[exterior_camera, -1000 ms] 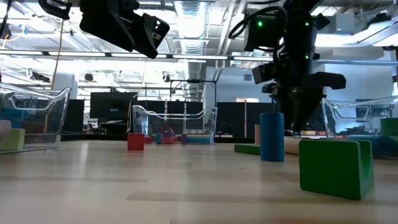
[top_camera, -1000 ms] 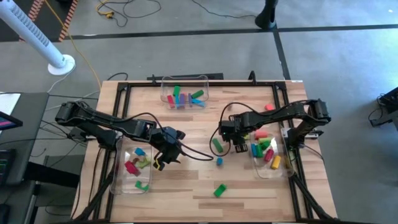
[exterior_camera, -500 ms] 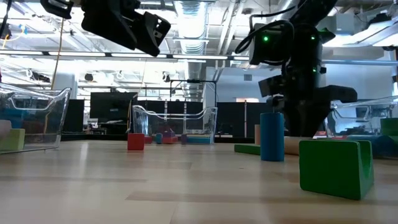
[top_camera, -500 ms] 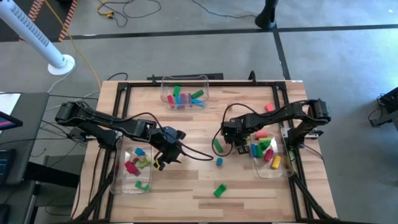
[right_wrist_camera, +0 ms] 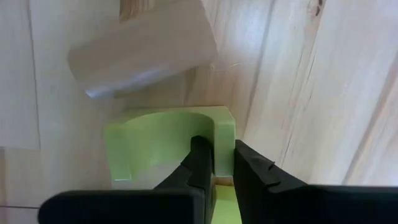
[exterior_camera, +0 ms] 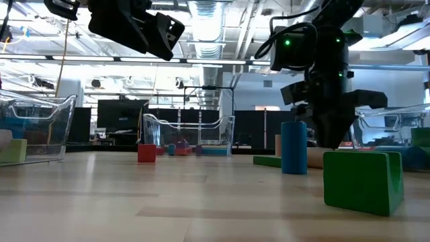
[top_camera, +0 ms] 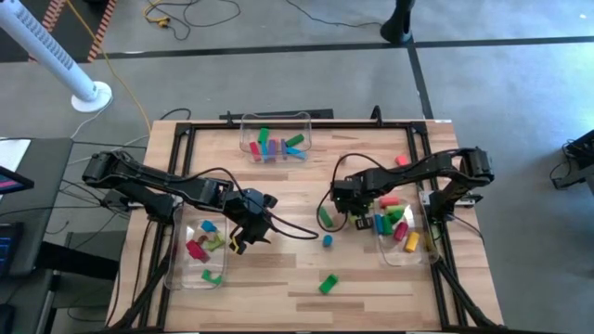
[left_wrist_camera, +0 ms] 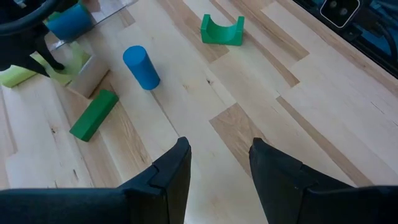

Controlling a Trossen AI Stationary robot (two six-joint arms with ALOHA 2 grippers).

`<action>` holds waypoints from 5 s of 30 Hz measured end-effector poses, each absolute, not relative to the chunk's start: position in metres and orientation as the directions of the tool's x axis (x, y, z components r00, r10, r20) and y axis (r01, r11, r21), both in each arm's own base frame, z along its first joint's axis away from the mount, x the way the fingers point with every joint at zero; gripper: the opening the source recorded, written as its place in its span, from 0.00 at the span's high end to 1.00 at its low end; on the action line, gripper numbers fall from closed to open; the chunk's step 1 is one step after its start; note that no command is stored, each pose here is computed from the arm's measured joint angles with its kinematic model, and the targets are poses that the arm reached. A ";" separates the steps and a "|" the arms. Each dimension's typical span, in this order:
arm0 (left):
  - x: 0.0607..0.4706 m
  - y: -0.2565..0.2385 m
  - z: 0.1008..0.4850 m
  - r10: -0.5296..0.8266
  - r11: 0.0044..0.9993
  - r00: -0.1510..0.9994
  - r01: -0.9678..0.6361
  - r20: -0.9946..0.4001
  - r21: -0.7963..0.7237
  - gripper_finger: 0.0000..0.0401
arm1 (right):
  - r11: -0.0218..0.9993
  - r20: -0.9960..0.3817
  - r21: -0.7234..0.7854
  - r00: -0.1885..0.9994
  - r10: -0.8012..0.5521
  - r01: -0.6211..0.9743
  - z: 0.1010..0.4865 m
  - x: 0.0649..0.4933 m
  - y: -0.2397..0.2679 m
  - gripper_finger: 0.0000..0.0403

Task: Sort blocks by size
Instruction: Put the light green arc block into the left transparent bin

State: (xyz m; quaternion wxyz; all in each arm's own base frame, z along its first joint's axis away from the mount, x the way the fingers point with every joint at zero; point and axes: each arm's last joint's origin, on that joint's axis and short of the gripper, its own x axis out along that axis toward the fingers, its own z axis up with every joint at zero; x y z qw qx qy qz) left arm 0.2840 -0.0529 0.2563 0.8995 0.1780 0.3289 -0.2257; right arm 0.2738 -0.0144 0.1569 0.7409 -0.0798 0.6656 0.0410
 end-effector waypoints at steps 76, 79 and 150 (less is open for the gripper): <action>0.333 -0.002 0.294 -0.579 0.816 0.815 0.578 -0.033 -0.019 0.35 | 0.310 -0.231 -0.949 0.790 -0.568 -0.055 0.336 0.315 0.171 0.83; 0.333 -0.003 0.296 -0.586 0.810 0.810 0.586 -0.021 -0.014 0.35 | 0.302 -0.230 -0.951 0.792 -0.566 -0.061 0.336 0.315 0.172 0.83; 0.278 0.001 0.296 -0.379 0.912 0.815 0.409 -0.439 -0.028 0.68 | 0.367 -0.247 -0.930 0.712 -0.657 0.017 0.321 0.322 0.156 0.39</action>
